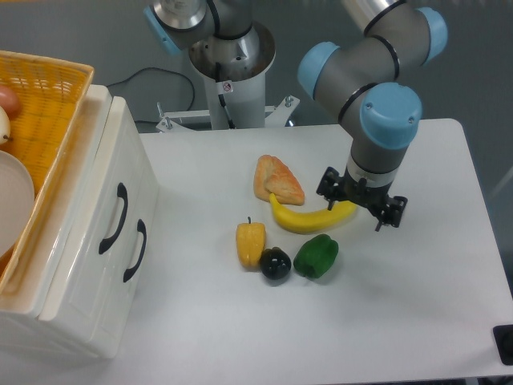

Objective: Slide the top white drawer open
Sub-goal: 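Move the gripper over to the top drawer's black handle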

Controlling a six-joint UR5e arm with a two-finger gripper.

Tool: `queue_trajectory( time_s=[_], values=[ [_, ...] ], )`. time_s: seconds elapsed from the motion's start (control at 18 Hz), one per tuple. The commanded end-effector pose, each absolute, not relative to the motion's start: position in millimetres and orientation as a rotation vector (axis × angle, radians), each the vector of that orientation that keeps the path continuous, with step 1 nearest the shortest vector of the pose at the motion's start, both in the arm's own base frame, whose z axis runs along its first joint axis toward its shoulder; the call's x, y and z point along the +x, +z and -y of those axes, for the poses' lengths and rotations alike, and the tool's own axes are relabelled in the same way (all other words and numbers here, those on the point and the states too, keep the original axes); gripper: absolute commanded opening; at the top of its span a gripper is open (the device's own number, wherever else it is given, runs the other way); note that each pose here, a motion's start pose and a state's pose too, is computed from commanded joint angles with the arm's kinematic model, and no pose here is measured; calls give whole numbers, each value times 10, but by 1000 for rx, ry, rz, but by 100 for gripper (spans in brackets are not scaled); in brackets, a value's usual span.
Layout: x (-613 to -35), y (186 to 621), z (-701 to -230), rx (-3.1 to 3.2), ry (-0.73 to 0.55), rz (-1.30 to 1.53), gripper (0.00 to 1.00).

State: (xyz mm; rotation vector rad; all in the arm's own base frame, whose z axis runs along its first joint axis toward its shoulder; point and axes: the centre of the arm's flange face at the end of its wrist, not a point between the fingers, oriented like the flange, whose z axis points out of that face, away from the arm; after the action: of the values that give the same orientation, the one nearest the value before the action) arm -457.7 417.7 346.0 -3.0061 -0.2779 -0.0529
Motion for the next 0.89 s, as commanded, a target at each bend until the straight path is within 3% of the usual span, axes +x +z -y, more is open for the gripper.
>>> queue_trajectory(
  time_s=[0.33, 0.56, 0.89],
  values=[
    [-3988, 3493, -4568, -2967, -101, 538, 100],
    [-3595, 3605, -4859, -2929, -140, 561, 100],
    [-3206, 3623, -5124, -2850, -389, 503, 100]
  ],
)
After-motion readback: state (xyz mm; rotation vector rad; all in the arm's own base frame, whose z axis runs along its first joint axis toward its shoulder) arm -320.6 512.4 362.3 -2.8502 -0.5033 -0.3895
